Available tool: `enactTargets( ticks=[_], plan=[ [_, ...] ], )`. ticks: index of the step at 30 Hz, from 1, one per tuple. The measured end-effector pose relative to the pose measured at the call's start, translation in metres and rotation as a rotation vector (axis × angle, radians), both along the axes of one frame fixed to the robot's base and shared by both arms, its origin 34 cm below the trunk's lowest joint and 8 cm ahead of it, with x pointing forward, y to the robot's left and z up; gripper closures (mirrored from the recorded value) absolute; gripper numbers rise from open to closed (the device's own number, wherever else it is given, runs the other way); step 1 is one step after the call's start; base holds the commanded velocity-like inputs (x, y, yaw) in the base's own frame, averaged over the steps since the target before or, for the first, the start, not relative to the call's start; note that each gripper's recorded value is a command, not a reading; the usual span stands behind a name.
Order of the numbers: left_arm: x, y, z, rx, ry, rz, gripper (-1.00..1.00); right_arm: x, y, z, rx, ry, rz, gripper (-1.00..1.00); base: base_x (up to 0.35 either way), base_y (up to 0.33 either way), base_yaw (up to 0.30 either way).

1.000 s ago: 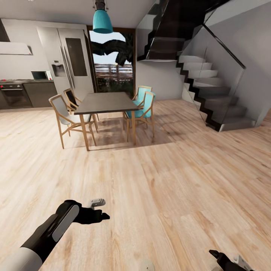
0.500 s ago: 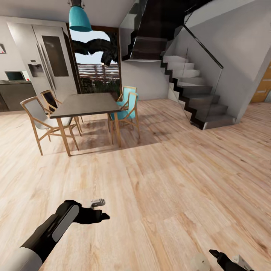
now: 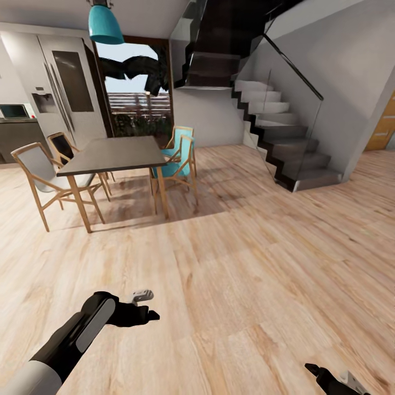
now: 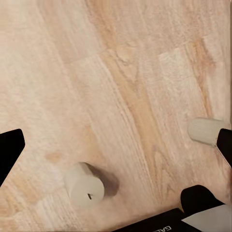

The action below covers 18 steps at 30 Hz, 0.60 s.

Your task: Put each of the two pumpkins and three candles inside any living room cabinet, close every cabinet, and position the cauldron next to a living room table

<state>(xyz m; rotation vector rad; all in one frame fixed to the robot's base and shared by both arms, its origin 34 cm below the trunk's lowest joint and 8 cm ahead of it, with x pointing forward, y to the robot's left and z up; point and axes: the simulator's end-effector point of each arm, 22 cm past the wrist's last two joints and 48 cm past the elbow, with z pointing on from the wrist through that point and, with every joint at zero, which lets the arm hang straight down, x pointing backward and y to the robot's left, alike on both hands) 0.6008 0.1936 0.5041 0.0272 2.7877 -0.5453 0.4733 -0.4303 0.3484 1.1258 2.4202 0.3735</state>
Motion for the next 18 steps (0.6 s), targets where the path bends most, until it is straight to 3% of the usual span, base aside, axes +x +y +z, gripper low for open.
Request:
enactTargets(
  ticks=[7, 18],
  plan=[
    [-0.0005, -0.0001, -0.0008, -0.002, 0.003, 0.000, -1.00, -0.0001, -0.0003, -0.0003, -0.002, 0.002, 0.000, -1.00, 0.137, -0.174, 0.000],
    [-0.0005, -0.0003, -0.0006, -0.004, 0.003, 0.001, -1.00, -0.0001, 0.0003, -0.0005, 0.000, 0.004, 0.000, -1.00, -0.059, -0.076, 0.000]
  ],
)
